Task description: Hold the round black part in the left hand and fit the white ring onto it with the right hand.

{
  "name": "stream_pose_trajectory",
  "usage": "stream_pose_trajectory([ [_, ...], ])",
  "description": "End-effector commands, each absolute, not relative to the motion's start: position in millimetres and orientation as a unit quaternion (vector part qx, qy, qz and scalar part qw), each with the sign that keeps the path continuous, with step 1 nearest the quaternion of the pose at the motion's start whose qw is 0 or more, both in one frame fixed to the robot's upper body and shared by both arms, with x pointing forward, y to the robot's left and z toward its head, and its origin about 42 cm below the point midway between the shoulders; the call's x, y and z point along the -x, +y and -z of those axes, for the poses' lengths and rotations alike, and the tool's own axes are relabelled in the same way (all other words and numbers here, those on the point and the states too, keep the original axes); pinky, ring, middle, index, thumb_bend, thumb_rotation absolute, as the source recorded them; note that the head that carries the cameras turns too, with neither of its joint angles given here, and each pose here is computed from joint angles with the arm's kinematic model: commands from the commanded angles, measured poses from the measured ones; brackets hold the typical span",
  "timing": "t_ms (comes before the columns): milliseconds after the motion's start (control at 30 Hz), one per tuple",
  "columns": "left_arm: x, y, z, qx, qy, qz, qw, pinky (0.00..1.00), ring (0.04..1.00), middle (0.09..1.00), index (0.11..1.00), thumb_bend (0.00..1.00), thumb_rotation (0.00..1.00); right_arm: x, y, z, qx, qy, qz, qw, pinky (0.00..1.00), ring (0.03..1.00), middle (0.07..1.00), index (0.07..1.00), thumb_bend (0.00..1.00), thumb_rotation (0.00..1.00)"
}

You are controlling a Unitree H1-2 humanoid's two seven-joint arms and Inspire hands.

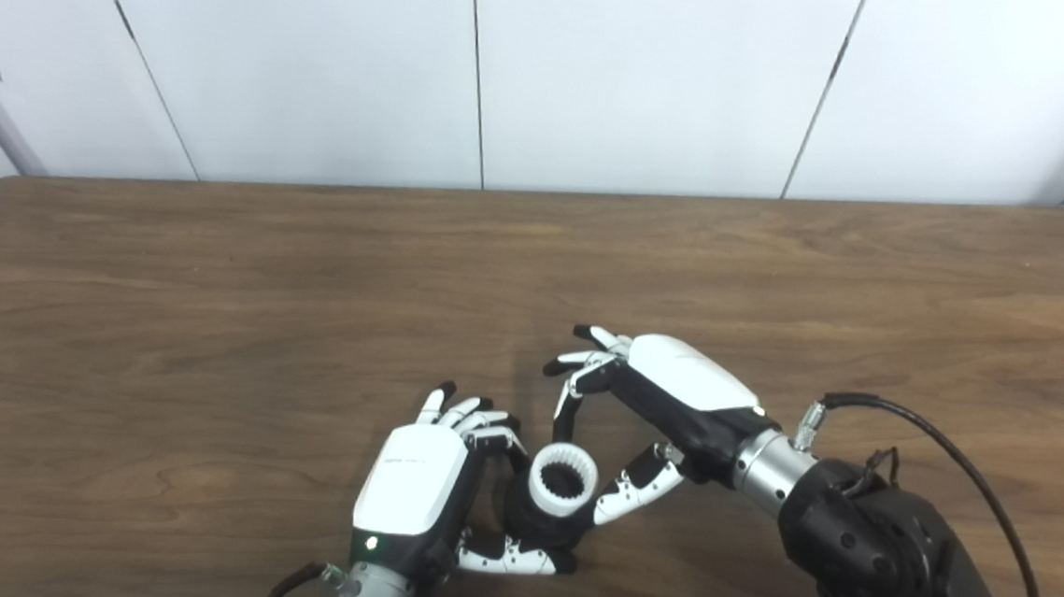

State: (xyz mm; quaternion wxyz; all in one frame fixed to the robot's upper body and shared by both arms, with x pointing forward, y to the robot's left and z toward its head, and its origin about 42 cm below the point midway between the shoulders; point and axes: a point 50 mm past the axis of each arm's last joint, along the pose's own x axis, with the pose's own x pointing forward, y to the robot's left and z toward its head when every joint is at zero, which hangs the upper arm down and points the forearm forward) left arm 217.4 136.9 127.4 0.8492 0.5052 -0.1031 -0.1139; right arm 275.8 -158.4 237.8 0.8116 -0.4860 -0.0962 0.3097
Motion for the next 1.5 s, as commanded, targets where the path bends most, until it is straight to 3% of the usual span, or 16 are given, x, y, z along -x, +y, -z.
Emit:
stream_pose_trajectory([
  [0, -219, 133, -131, -0.508, -0.111, 0.113, 0.847, 1.00, 0.880, 0.780, 0.484, 0.52, 0.05, -276, -155, -250, 0.491, -0.134, -0.301, 0.806, 1.00, 1.000, 0.856, 0.483, 0.52, 0.13],
  [1467, -220, 128, -133, -0.507, -0.111, 0.112, 0.848, 1.00, 0.886, 0.782, 0.484, 0.52, 0.05, -280, -156, -232, 0.501, -0.123, -0.305, 0.801, 1.00, 1.000, 0.851, 0.483, 0.52, 0.13],
])
